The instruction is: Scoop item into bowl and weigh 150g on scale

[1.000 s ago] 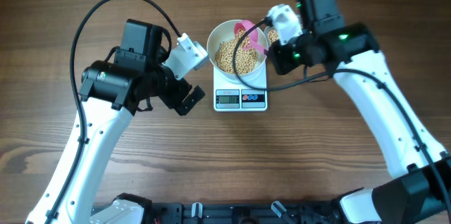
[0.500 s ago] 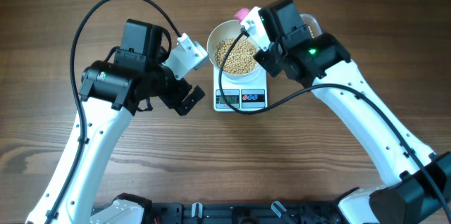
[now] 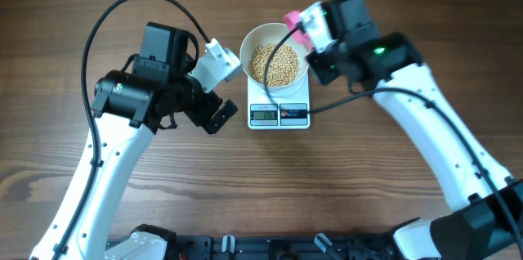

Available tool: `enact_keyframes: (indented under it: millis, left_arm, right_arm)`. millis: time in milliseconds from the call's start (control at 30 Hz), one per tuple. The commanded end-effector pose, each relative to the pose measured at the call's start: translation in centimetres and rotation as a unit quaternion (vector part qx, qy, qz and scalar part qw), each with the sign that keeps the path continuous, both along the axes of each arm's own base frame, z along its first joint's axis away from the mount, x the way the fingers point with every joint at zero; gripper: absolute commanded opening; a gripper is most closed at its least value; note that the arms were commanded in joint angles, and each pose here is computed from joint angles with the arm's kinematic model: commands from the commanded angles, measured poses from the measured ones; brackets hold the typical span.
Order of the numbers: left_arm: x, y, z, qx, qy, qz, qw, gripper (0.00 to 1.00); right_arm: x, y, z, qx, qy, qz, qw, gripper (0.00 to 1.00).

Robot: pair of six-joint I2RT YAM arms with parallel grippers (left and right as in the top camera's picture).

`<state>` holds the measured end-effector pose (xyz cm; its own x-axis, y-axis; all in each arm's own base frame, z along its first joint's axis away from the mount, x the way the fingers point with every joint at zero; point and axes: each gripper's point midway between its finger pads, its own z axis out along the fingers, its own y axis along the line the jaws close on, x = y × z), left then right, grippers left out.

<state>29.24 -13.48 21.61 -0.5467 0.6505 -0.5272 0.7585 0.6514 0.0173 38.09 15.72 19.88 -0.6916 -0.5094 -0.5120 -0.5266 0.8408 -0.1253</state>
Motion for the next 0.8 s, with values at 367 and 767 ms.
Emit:
enact_keyframes:
  millis: [367,767]
  left_arm:
    - [-0.2,0.0,0.4,-0.002,-0.008,-0.009,1.0,1.0]
    - [-0.2,0.0,0.4,-0.002,-0.008,-0.009,1.0,1.0]
  right_arm:
    - [2.9,-10.8,2.0,0.229,0.04,-0.136,0.963,0.04]
    - [3.7,-11.1,-0.8,0.204,0.052,-0.109,0.972,0.04]
